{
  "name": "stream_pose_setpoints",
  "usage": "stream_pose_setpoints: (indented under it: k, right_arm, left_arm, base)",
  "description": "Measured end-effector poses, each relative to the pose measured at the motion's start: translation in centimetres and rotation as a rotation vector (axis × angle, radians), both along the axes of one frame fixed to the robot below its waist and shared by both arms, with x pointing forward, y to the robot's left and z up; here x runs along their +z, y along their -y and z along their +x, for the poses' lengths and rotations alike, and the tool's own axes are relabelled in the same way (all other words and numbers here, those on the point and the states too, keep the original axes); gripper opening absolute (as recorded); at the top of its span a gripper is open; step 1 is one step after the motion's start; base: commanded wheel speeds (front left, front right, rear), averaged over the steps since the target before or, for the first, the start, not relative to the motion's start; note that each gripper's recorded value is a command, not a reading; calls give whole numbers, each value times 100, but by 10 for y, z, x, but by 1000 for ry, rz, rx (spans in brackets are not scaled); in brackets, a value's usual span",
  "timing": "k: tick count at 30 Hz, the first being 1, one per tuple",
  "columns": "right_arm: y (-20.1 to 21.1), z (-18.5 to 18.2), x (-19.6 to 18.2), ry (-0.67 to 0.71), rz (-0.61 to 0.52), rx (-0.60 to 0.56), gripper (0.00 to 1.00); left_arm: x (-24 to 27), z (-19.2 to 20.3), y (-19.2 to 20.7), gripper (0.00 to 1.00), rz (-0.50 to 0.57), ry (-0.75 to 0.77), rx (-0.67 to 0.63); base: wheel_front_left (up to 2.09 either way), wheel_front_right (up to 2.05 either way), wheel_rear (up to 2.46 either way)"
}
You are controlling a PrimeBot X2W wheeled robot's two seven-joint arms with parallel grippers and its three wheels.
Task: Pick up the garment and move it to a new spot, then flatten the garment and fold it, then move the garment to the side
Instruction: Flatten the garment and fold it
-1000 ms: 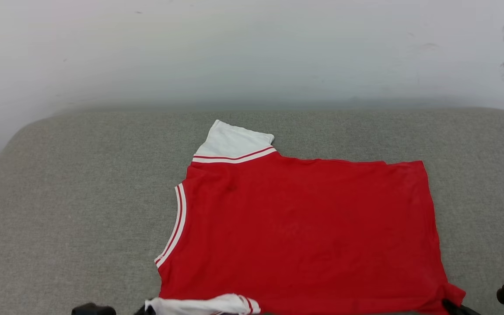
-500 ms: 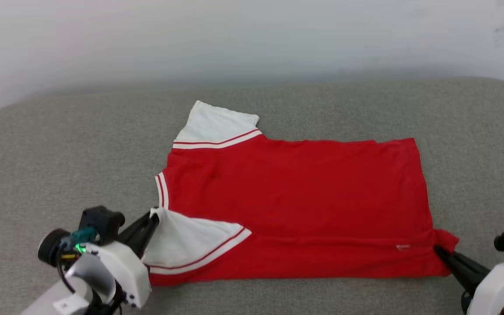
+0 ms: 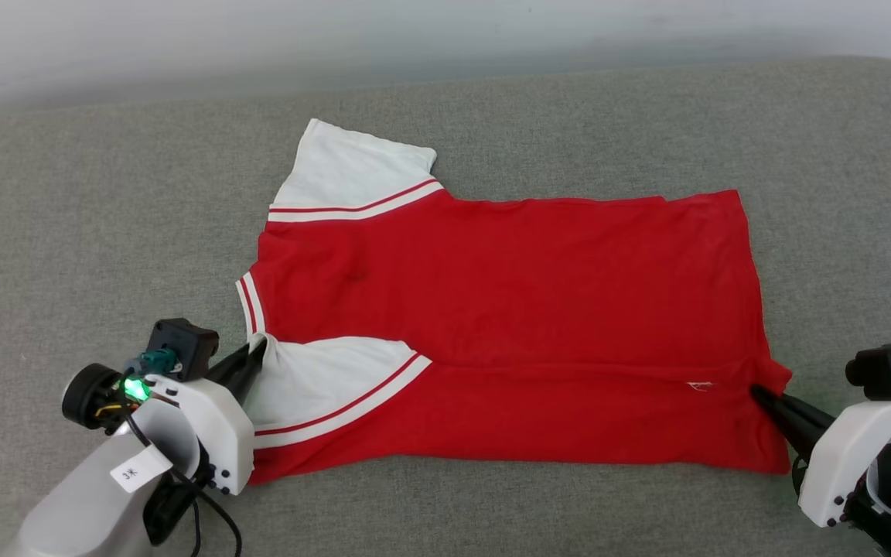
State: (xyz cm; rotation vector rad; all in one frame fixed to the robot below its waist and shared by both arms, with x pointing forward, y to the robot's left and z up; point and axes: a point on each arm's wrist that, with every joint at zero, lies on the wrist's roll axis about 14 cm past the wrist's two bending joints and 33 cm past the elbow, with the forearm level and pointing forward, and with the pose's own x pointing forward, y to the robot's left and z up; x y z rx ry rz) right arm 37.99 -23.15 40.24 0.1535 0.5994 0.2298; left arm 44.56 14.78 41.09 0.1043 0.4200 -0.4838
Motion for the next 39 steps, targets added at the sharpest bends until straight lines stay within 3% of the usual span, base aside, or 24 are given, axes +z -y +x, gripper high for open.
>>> stream_pose_setpoints:
  k: [8, 10, 11, 12, 24, 30, 39]
  right_arm:
    - [-3, -4, -25, -73, -32, 16, 0]
    - [-3, -4, -25, -64, -29, 12, 10]
    - [-3, -4, -25, -58, -28, 12, 46]
    - [-4, -3, -23, -48, -27, 11, 100]
    - [3, 12, 27, 168, -28, 5, 100]
    - [-1, 12, 38, 202, -35, 19, 100]
    - [-11, 13, 43, 213, -32, 30, 100]
  left_arm:
    - [-31, -9, 2, 0, -8, -78, 20]
    - [-30, -7, 2, 0, -15, -67, 26]
    - [-29, -7, 1, 31, -20, -65, 35]
    - [-26, -5, -1, 97, -22, -54, 43]
    - [38, 9, -22, 100, 5, 55, 49]
    - [59, 7, -34, 100, 65, -53, 34]
    - [43, -22, -32, 100, 123, -379, -3]
  base:
    - [0, 0, 0]
    - [0, 0, 0]
    - [0, 0, 0]
    - [0, 0, 0]
    - [0, 0, 0]
    - [0, 0, 0]
    - [0, 0, 0]
